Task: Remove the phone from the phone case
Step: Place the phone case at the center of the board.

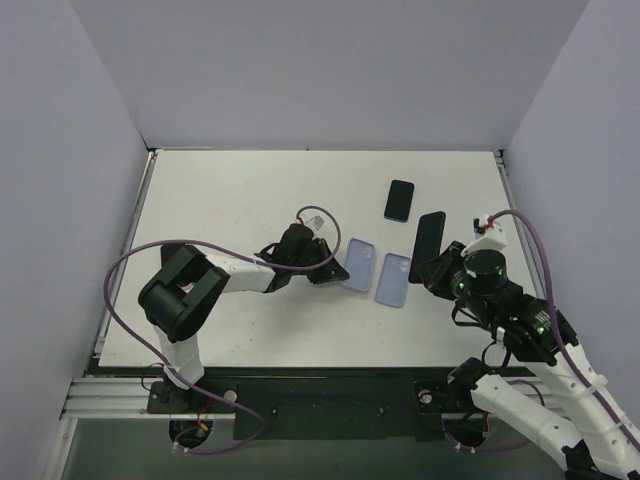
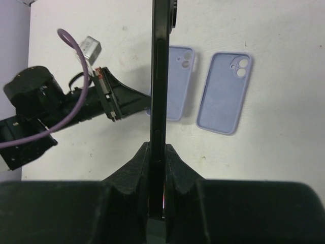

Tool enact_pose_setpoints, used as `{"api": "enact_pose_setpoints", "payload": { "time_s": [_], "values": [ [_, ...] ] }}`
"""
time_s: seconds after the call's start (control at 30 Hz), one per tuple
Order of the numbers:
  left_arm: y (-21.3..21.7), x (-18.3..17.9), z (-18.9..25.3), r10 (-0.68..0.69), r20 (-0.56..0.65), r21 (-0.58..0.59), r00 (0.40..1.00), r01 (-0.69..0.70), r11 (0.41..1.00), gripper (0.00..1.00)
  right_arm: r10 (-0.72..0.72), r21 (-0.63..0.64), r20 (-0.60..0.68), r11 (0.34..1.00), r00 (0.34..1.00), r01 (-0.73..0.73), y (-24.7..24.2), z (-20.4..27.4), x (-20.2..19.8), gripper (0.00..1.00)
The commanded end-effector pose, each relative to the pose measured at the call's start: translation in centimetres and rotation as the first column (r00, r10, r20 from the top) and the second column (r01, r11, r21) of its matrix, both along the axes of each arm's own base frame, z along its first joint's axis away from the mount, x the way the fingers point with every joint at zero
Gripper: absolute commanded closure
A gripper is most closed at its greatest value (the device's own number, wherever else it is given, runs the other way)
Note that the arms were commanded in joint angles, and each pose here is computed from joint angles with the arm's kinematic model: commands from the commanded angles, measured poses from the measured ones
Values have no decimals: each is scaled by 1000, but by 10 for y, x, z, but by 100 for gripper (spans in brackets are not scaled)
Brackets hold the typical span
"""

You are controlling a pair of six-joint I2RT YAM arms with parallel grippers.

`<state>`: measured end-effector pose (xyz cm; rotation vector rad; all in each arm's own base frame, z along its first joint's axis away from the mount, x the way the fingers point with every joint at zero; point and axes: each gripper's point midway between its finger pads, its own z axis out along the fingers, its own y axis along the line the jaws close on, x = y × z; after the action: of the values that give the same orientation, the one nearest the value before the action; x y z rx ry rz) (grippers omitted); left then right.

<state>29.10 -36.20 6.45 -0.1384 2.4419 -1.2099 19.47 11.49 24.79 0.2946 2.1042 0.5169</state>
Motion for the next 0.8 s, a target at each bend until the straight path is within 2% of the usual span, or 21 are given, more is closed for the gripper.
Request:
{"api": "enact_pose_setpoints", "payload": {
  "time_s": [0.0, 0.17, 0.23, 0.3, 0.43, 0.5, 0.53, 0.57, 0.67, 0.77],
  "values": [
    [-27, 1, 8, -72, 57, -60, 996, 76, 995, 100, 70, 140, 34, 987, 997, -74, 28, 14, 28, 100],
    [-30, -4, -14, -82, 20, -32, 996, 82, 996, 100, 76, 247, -26, 967, 997, -68, 34, -2, 67, 100],
    [-28, -7, -19, -75, 5, -23, 997, 75, 997, 100, 58, 240, -46, 970, 997, -46, 32, -11, 83, 100],
    [-29, -9, -22, -76, -15, -28, 997, 76, 997, 95, 37, 211, -57, 977, 998, -24, 30, -18, 100, 100],
    [-23, -15, -26, -70, -44, -20, 997, 69, 997, 74, 25, 195, -63, 981, 998, -13, 38, -33, 141, 100],
    [-20, -18, -24, -66, -50, -23, 997, 65, 998, 61, 18, 188, -68, 982, 998, -5, 44, -46, 168, 100],
    [-16, -20, -24, -57, -55, -11, 997, 56, 998, 52, 17, 191, -57, 982, 998, -6, 46, -46, 179, 100],
    [-13, -20, -24, -51, -58, -7, 997, 51, 999, 49, 10, 181, -66, 983, 998, 3, 48, -51, 192, 100],
    [-7, -22, -17, -55, -66, -13, 996, 54, 998, 26, 3, 175, -61, 984, 998, 8, 55, -57, 224, 100],
    [2, -22, -3, -45, -53, -5, 998, 45, 999, 23, -18, 199, -82, 979, 996, 34, 63, -71, 259, 100]
  ]
}}
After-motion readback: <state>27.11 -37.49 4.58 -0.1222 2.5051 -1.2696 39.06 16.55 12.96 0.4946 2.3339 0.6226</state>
